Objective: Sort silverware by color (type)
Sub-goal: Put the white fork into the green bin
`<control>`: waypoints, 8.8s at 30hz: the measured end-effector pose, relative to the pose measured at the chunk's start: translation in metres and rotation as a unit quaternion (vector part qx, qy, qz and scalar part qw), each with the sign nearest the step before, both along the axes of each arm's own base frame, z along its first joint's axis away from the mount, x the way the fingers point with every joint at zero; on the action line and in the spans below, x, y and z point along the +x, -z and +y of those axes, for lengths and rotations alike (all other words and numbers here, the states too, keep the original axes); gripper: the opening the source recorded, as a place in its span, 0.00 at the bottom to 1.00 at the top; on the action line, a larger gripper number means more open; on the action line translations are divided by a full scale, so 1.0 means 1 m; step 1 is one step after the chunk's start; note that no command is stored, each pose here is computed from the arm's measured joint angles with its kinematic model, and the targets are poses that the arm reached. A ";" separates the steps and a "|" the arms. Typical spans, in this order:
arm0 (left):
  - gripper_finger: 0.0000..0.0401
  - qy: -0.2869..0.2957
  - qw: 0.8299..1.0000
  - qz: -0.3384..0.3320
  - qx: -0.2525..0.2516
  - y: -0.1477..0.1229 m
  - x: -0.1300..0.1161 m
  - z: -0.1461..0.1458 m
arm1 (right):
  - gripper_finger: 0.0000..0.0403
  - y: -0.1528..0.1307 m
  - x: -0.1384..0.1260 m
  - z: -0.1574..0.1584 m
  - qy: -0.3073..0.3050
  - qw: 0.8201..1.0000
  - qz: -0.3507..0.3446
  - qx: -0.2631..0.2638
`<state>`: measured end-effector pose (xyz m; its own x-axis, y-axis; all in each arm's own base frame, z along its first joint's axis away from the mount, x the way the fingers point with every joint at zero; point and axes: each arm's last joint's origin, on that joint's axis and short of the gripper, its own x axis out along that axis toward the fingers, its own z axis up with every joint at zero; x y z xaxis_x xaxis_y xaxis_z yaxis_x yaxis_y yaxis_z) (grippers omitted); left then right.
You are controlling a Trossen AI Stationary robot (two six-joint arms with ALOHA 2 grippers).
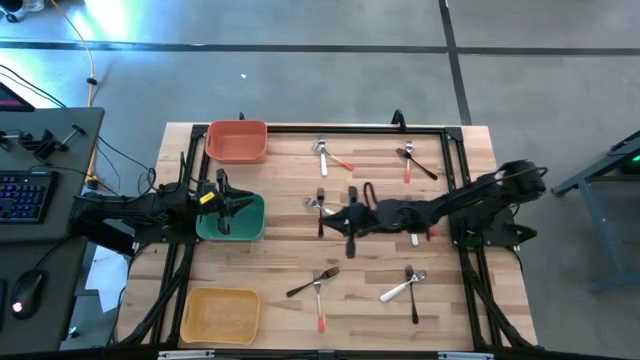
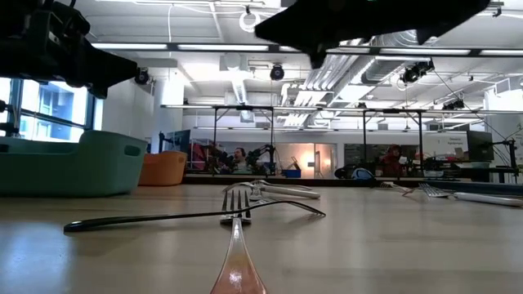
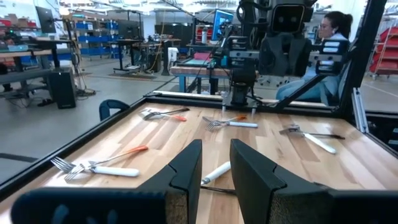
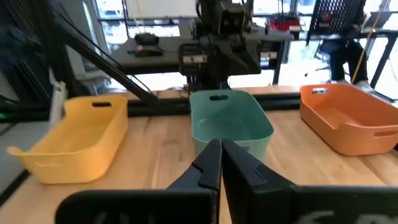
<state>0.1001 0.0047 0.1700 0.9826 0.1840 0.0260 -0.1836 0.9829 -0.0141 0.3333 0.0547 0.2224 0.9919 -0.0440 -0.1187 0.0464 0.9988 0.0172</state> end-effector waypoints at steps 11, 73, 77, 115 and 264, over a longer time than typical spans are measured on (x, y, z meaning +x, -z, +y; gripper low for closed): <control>0.18 0.000 1.000 -0.002 -0.010 0.000 0.000 0.000 | 0.00 0.001 0.054 -0.006 0.032 0.978 0.204 -0.036; 0.18 -0.001 1.000 0.006 0.027 0.000 0.000 0.000 | 0.07 0.066 0.075 -0.045 0.136 0.892 0.428 0.059; 0.18 -0.001 1.000 0.005 0.022 0.000 0.000 0.000 | 0.06 0.045 0.084 -0.028 0.118 0.896 0.424 0.052; 0.28 0.148 0.988 -0.034 0.010 -0.027 -0.005 -0.009 | 0.05 -0.066 0.133 0.052 -0.014 0.989 -0.038 -0.140; 0.02 -0.053 0.665 0.738 -0.104 0.007 0.093 0.006 | 0.00 0.060 0.059 0.121 0.040 0.977 -0.063 -0.199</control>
<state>0.1929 0.0109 0.1633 -0.1095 0.1029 -0.9887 -0.2156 0.9685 0.1246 0.3921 0.1762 0.1628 0.9890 -0.1401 0.0464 0.1474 0.9207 -0.3613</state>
